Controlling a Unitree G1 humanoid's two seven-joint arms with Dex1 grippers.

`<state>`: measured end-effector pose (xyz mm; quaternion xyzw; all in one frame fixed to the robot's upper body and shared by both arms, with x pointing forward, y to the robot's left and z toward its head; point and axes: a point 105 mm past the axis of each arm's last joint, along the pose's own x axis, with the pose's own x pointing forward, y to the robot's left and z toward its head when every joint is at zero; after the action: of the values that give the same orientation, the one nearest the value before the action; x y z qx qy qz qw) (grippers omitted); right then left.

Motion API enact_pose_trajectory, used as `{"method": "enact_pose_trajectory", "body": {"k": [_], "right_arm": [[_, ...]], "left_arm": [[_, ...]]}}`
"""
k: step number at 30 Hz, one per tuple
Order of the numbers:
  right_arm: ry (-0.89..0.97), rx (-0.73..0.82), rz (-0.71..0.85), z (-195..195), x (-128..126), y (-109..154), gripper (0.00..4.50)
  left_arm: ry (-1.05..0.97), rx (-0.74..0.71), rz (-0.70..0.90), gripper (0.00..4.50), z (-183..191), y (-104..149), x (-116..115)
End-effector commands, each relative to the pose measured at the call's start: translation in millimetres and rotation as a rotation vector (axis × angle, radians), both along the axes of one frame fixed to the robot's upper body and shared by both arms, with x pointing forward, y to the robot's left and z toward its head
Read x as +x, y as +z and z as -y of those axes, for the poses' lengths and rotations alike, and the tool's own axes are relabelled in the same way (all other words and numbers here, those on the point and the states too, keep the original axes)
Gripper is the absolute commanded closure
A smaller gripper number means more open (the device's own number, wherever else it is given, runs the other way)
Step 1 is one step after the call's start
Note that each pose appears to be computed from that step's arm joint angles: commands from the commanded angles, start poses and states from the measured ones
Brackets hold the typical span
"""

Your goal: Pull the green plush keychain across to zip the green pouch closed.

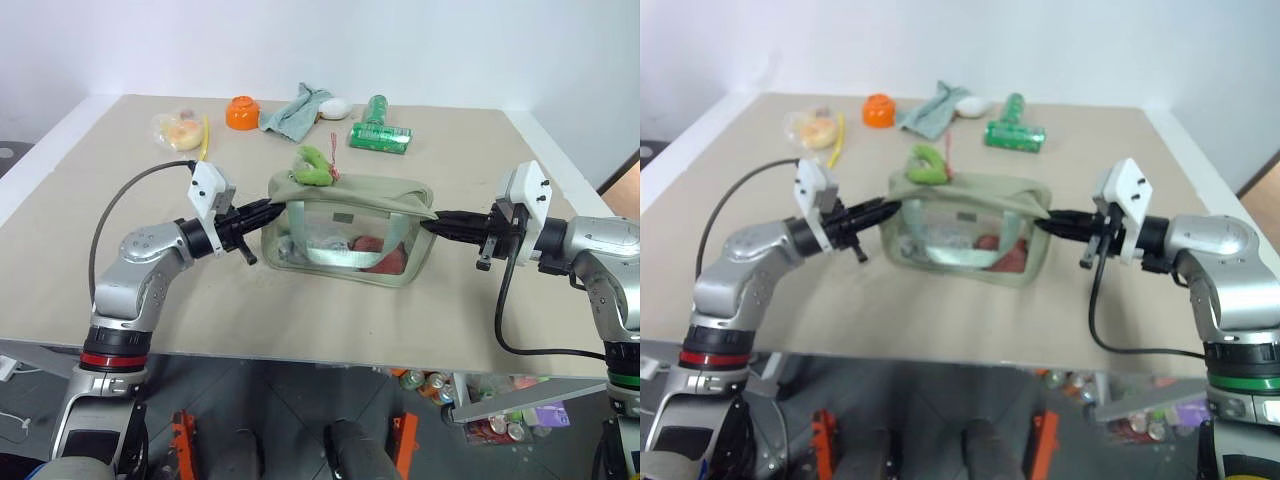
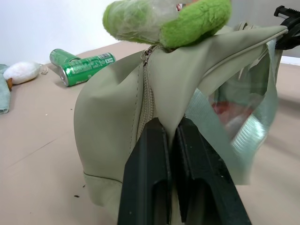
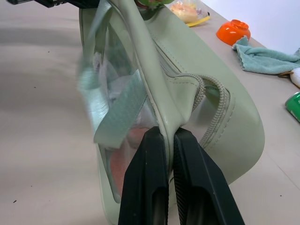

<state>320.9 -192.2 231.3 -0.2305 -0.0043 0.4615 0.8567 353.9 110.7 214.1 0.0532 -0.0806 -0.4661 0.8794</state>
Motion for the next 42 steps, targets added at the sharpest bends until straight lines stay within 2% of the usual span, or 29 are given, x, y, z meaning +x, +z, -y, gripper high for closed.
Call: {"method": "enact_pose_trajectory", "body": {"k": [1, 2, 9, 11, 14, 18, 22, 26, 32, 42], "right_arm": [[0.009, 0.049, -0.028, -2, -7, 18, 4.41], [0.008, 0.061, -0.052, -3, -7, 19, 4.41], [0.035, 0.059, -0.018, -6, -12, 30, 2.05], [0.026, 0.086, 0.052, -8, -10, 54, 1.36], [0.095, 0.11, 0.123, -30, -15, 83, 1.36], [0.187, 0.126, 0.213, -72, -15, 102, 1.36], [0.28, 0.118, 0.218, -107, -14, 98, 1.36], [0.301, 0.086, 0.229, -129, 8, 89, 1.36], [0.318, 0.035, 0.248, -138, 30, 89, 1.36], [0.337, -0.024, 0.212, -138, 40, 72, 1.36]], "left_arm": [[-0.009, 0.005, 0.055, 4.46, -2, 17, -4], [-0.008, 0.011, 0.056, 4.46, -2, 16, -4], [-0.007, 0.036, 0.069, 4.5, -1, 15, -5], [-0.007, 0.039, 0.074, 4.5, 0, 16, -5], [-0.004, 0.042, 0.074, 4.5, 0, 15, -5], [-0.003, 0.046, 0.071, 4.5, 0, 14, -6], [-0.003, 0.045, 0.07, 4.5, 2, 13, -6], [-0.01, 0.04, 0.072, 4.5, 6, 14, -7], [-0.017, 0.041, 0.074, 4.5, 8, 13, -8], [-0.012, 0.034, 0.075, 4.5, 7, 13, -9]]}}
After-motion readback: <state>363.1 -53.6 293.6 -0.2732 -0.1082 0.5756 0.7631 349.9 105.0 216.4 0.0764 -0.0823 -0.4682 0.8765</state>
